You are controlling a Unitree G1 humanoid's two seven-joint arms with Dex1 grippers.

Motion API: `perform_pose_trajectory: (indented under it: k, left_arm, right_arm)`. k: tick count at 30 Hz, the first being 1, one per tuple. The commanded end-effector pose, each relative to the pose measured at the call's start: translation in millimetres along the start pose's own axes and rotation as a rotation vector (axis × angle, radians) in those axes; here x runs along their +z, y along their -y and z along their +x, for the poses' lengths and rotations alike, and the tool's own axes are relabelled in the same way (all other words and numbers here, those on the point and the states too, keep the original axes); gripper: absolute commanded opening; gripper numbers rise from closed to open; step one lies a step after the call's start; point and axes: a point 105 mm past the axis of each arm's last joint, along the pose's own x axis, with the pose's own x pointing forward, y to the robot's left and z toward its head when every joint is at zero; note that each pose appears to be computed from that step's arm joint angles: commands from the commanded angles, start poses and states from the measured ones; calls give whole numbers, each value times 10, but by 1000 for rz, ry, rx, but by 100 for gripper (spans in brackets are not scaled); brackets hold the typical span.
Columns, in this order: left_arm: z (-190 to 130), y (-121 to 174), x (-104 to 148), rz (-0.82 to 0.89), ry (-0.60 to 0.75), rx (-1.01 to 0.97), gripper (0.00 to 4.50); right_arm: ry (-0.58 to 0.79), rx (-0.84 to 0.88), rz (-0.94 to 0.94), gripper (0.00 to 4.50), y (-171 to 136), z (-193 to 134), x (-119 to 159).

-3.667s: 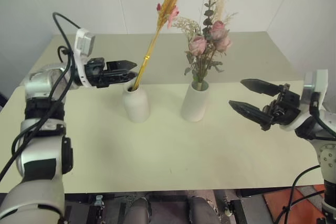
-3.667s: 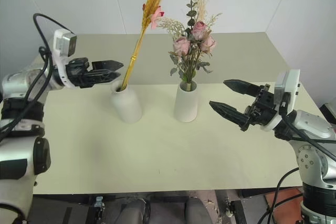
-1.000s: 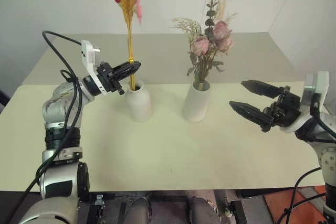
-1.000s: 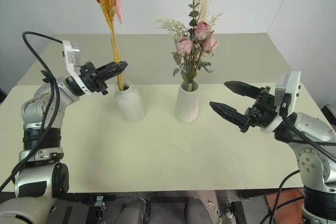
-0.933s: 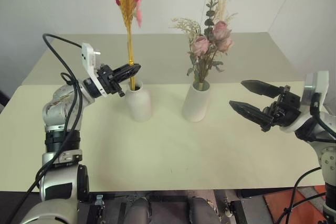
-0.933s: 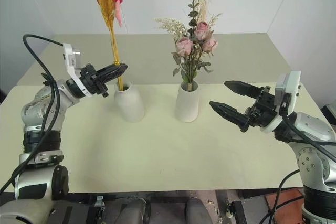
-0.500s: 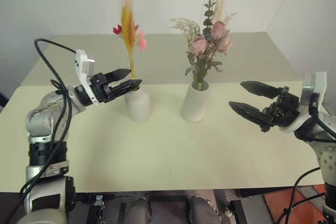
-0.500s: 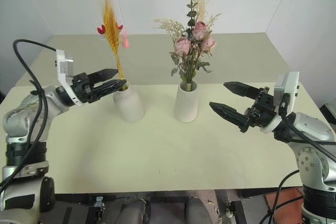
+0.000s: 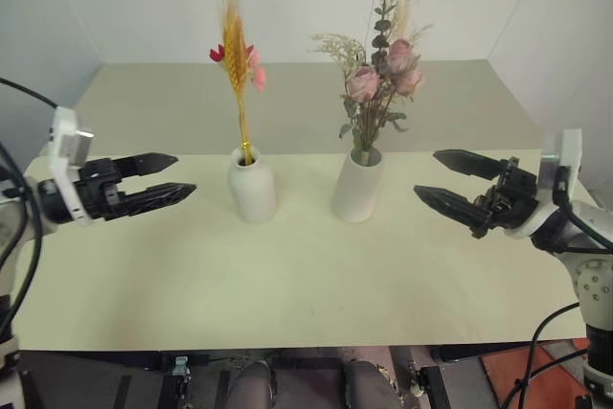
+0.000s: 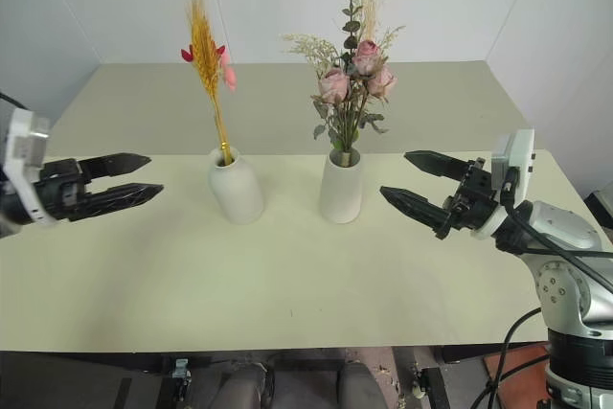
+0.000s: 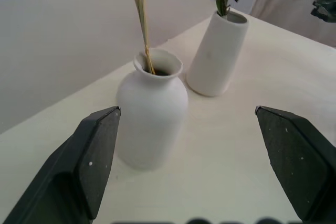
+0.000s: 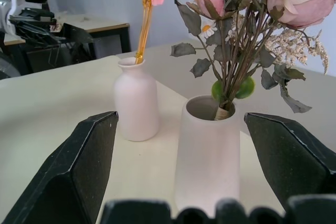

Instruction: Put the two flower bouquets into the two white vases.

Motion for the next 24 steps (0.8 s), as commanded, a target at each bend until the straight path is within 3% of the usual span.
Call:
perform_pose_trajectory:
  k: [1,8,21,24]
  left_arm:
    - [-147,149,155,50,16,-35,446]
    - [-276,317,74,34,10,-26,446]
    - [-374,271,106,-13,82,89,446]
    - [-373,316,25,-29,42,126,446]
  right_arm:
    - [-6,-4,-54,450,51,-27,105]
    - [-48,-19,-53,450,119,-67,60]
    - [-111,-66,-53,450,135,6,-51]
    - [-115,-81,-38,450,140,-9,-87]
